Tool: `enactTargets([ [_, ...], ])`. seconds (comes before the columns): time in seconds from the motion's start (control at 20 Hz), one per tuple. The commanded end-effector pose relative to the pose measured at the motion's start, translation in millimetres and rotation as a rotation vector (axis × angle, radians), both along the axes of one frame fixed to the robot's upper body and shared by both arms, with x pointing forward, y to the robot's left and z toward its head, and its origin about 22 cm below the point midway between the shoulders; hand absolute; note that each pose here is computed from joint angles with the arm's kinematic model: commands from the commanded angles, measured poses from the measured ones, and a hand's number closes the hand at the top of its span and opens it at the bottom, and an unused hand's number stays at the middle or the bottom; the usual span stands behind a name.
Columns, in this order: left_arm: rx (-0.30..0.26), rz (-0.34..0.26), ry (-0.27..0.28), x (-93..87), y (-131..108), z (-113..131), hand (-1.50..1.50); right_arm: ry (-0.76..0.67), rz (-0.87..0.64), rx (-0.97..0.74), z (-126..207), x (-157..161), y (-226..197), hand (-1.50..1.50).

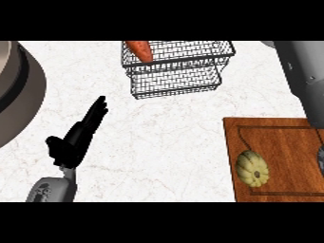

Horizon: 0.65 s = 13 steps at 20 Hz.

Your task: Pick the sweet potato from the cutting board and place it in the tiered basket

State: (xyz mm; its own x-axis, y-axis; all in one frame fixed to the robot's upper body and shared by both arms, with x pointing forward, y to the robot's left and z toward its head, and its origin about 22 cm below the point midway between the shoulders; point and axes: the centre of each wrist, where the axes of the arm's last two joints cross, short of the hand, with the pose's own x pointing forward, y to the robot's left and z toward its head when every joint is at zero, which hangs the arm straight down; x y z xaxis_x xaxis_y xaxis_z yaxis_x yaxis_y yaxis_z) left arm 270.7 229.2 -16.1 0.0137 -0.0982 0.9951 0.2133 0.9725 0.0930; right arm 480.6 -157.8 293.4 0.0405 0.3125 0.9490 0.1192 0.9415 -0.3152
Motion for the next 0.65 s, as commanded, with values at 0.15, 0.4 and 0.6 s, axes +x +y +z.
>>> enactTargets([
  [0.15,-0.009,-0.002,0.004,-5.8,-2.5,-5.8,0.00,-0.170,-0.143,0.158,-11.6,-9.2,-128.2,-1.50],
  [0.4,-0.016,0.010,-0.013,1.6,11.4,-7.1,0.00,-0.186,-0.169,0.188,9.1,-34.5,-208.5,-1.50],
  [0.6,-0.006,-0.015,-0.007,-2.5,-4.5,1.9,0.00,-0.168,-0.143,0.161,-19.7,-59.0,-269.3,-1.50],
])
